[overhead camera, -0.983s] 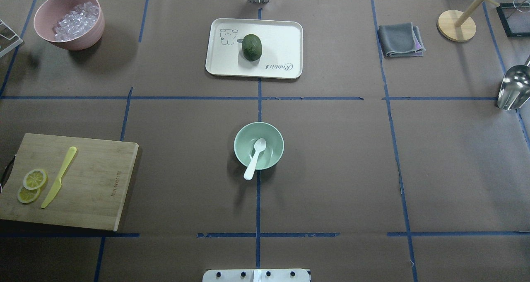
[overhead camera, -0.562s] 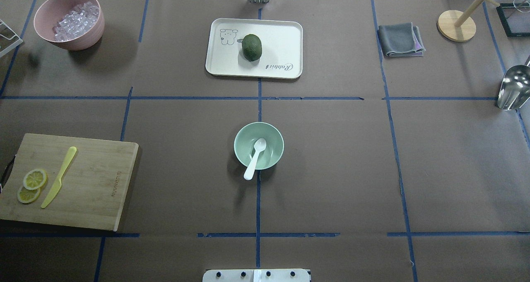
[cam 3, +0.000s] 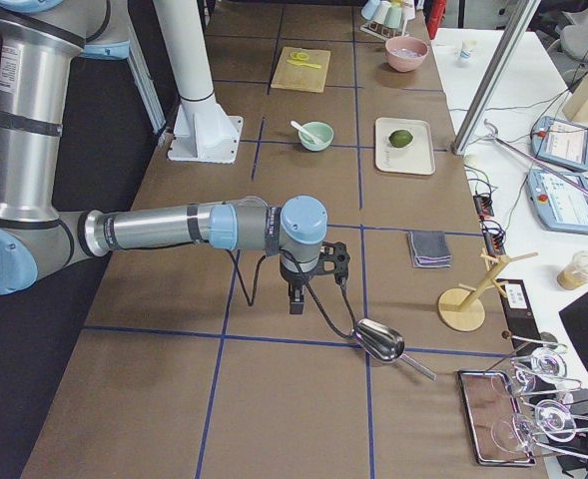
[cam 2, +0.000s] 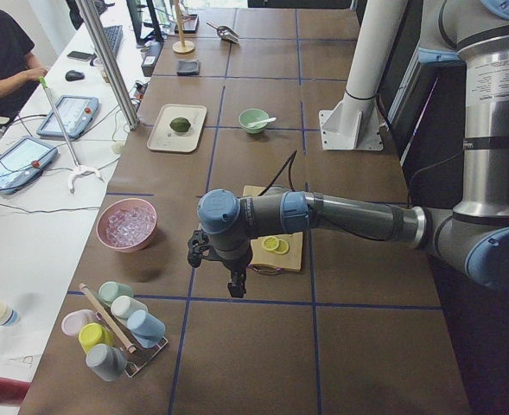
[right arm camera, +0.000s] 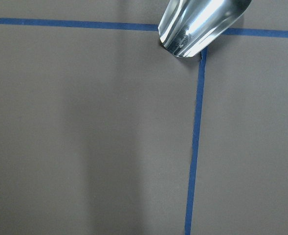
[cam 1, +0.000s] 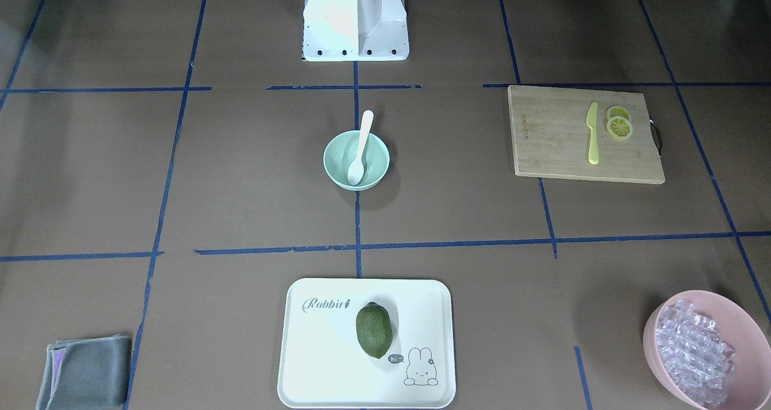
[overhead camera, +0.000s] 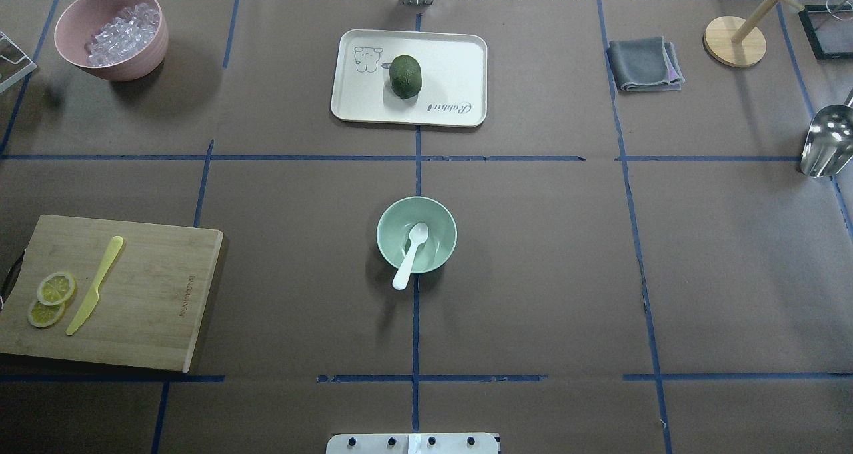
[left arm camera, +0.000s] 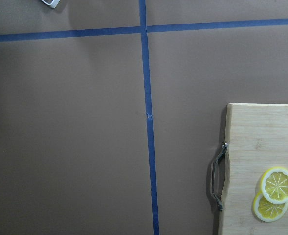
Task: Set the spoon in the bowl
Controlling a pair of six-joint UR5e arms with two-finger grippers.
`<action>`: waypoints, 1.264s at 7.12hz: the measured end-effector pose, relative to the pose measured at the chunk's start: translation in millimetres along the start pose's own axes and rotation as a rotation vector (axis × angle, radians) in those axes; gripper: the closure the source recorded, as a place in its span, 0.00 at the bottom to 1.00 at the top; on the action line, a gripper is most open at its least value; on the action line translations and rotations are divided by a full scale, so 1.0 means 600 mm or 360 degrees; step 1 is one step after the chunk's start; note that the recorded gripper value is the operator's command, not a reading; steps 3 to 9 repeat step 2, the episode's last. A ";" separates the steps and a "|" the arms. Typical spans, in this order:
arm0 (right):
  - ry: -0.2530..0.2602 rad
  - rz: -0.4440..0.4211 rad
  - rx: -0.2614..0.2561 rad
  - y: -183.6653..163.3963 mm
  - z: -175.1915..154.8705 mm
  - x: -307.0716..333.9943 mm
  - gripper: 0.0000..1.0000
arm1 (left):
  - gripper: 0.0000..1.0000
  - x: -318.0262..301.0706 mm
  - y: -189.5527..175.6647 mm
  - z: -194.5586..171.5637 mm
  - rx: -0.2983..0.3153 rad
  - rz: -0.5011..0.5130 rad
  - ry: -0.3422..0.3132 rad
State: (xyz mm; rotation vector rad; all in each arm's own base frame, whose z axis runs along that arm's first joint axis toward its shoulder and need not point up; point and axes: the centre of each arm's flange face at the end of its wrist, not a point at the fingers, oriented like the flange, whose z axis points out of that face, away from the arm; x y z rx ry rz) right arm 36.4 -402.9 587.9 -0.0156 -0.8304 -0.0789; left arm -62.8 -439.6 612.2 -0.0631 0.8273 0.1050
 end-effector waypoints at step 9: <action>0.0002 0.0004 -0.0002 -0.001 0.001 0.001 0.00 | 0.00 0.008 -0.006 -0.009 0.0018 0.0017 -0.0001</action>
